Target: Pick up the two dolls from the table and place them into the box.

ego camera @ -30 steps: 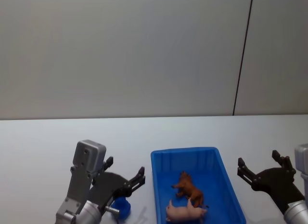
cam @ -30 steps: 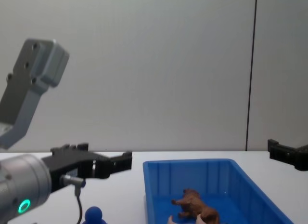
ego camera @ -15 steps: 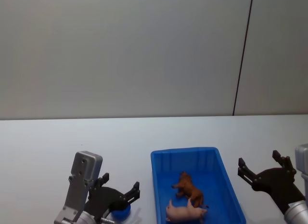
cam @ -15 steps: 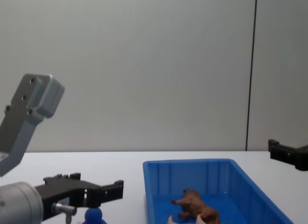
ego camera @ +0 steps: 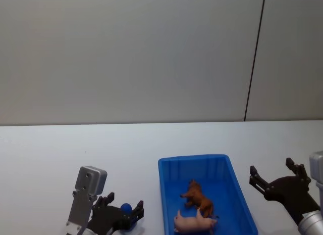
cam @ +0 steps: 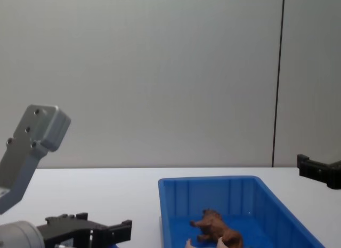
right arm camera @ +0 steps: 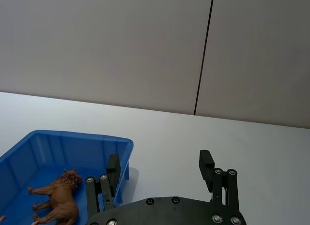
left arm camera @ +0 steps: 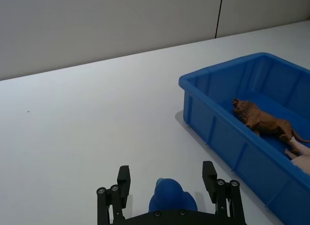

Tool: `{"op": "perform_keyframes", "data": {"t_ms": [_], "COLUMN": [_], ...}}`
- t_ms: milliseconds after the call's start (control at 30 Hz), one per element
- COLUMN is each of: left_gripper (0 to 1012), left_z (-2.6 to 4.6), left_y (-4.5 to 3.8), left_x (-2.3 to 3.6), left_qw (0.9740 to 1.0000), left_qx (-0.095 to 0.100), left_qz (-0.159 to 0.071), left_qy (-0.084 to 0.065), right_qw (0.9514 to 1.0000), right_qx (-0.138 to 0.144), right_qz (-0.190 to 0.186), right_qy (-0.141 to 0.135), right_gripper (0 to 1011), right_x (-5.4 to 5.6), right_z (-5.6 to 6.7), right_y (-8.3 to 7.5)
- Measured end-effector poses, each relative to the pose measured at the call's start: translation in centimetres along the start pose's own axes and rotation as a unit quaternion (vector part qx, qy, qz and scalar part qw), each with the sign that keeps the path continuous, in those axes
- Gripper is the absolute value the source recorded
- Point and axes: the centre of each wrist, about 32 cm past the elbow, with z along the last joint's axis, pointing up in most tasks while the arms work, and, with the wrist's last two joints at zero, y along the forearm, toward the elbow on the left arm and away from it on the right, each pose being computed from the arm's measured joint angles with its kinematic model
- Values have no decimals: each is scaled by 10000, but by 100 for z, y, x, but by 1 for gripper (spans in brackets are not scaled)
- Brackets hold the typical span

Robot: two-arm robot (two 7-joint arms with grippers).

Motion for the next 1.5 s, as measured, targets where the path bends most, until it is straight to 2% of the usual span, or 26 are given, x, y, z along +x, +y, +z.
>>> {"op": "perform_keyframes", "data": {"t_ms": [133, 200, 400, 433, 500, 633, 733, 800, 967, 1267, 1367, 1467, 1500], "left_gripper": [906, 813, 660, 600, 559, 391, 331, 287, 254, 206, 187, 176, 171], "left_z": [-20, -39, -69, -72, -74, -73, -70, -54, -13, 136, 230, 285, 319], "left_y": [-9, -18, -32, -33, -35, -37, -38, -38, -35, -29, -31, -36, -40], "left_x": [6, 13, 17, 18, 16, 12, 9, 0, -18, -53, -69, -78, -83], "left_qw": [10000, 9999, 9997, 9997, 9997, 9997, 9998, 9999, 10000, 9983, 9962, 9945, 9931], "left_qx": [69, 143, 235, 241, 246, 233, 205, 129, -38, -497, -738, -871, -962], "left_qz": [-4, -7, -9, -9, -12, -15, -16, -28, -66, -232, -382, -484, -572], "left_qy": [16, 30, 45, 45, 40, 35, 33, 22, -13, -172, -265, -316, -351], "right_qw": [10000, 10000, 10000, 10000, 10000, 10000, 10000, 10000, 10000, 10000, 10000, 10000, 10000], "right_qx": [0, 0, -1, -1, -1, -1, -1, -1, -1, -1, -2, -1, -1], "right_qz": [0, 0, 0, 0, 0, 0, 0, 0, 0, 0, 1, 1, 0], "right_qy": [0, 0, 0, 0, 0, 0, 0, 0, 0, 0, 0, 0, 0], "right_gripper": [1001, 1001, 1001, 1001, 1001, 1001, 1001, 1001, 1001, 1001, 1001, 1001, 1001], "right_x": [0, 0, 0, 0, 0, 0, 0, 0, 0, 0, 0, 0, 0], "right_z": [0, 0, -1, -1, -1, -1, -1, -1, -1, -1, -1, -1, -1], "right_y": [0, 0, 0, 0, 0, 0, 0, 0, 0, 0, 0, 0, 0]}}
